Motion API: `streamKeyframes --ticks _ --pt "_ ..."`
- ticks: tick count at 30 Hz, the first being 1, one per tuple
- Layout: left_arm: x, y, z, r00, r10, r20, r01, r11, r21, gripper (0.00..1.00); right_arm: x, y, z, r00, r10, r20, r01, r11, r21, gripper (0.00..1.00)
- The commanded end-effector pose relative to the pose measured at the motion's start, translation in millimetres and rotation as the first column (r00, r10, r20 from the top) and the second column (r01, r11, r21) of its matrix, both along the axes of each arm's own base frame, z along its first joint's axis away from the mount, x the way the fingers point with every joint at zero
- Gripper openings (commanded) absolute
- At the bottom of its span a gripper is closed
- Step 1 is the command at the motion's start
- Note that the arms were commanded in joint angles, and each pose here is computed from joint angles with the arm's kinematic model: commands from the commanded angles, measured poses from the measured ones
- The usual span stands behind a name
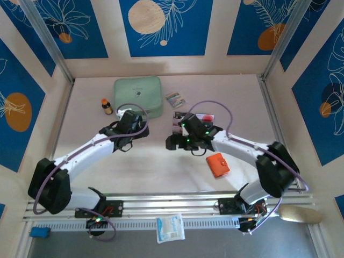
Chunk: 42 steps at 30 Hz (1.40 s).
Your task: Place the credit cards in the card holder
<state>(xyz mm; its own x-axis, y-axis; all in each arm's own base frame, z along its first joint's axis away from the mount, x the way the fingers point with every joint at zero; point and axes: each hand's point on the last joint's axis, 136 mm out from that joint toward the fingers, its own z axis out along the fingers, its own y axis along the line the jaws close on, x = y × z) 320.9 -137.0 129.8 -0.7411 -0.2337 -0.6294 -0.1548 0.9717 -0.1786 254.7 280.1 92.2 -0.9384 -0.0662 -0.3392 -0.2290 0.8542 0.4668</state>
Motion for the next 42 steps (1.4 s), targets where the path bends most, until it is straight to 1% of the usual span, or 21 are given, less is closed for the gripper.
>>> streamKeyframes --ticks 1,6,14,20,25,29,32,34,36,38,42 --pt "-9 7 -1 0.999 0.036 -0.001 -0.036 0.998 -0.055 1.0 14 27 6 0.999 0.007 0.04 -0.008 1.0 0.029 0.9" --pt "-17 15 3 0.998 0.055 0.012 -0.054 0.996 -0.072 1.0 23 45 -10 0.999 0.016 0.033 -0.016 1.0 0.001 0.89" --pt "-21 16 7 0.998 0.055 0.022 -0.053 0.994 -0.093 1.0 45 55 -27 1.0 -0.01 0.027 0.011 1.0 -0.028 0.89" --pt "-24 16 9 0.998 0.054 0.022 -0.051 0.993 -0.103 1.0 66 50 -34 0.998 -0.035 0.042 0.038 0.997 -0.062 0.89" --pt "-28 18 11 0.998 0.054 0.025 -0.051 0.993 -0.108 1.0 92 38 -35 0.995 -0.063 0.072 0.069 0.994 -0.087 0.89" --pt "-30 20 10 0.998 0.057 0.026 -0.054 0.993 -0.108 1.0 113 40 -28 0.996 -0.026 0.086 0.032 0.997 -0.077 0.88" --pt "-31 20 9 0.998 0.06 0.025 -0.057 0.992 -0.109 1.0 105 49 -10 0.995 0.047 0.085 -0.044 0.998 -0.037 0.84" --pt "-32 20 10 0.998 0.059 0.027 -0.055 0.992 -0.11 1.0 92 50 5 0.993 0.064 0.097 -0.063 0.998 -0.013 0.84" --pt "-31 20 9 0.998 0.054 0.029 -0.051 0.992 -0.112 1.0 76 42 21 0.994 0.055 0.099 -0.056 0.998 0.013 0.84" --pt "-30 17 9 0.998 0.045 0.032 -0.04 0.992 -0.121 1.0 62 25 30 0.996 0.006 0.088 -0.008 1.0 0.023 0.84" --pt "-29 9 7 1.0 0.014 0.024 -0.011 0.99 -0.137 1.0 32 -28 33 0.986 -0.164 0.023 0.164 0.986 0.005 0.85"
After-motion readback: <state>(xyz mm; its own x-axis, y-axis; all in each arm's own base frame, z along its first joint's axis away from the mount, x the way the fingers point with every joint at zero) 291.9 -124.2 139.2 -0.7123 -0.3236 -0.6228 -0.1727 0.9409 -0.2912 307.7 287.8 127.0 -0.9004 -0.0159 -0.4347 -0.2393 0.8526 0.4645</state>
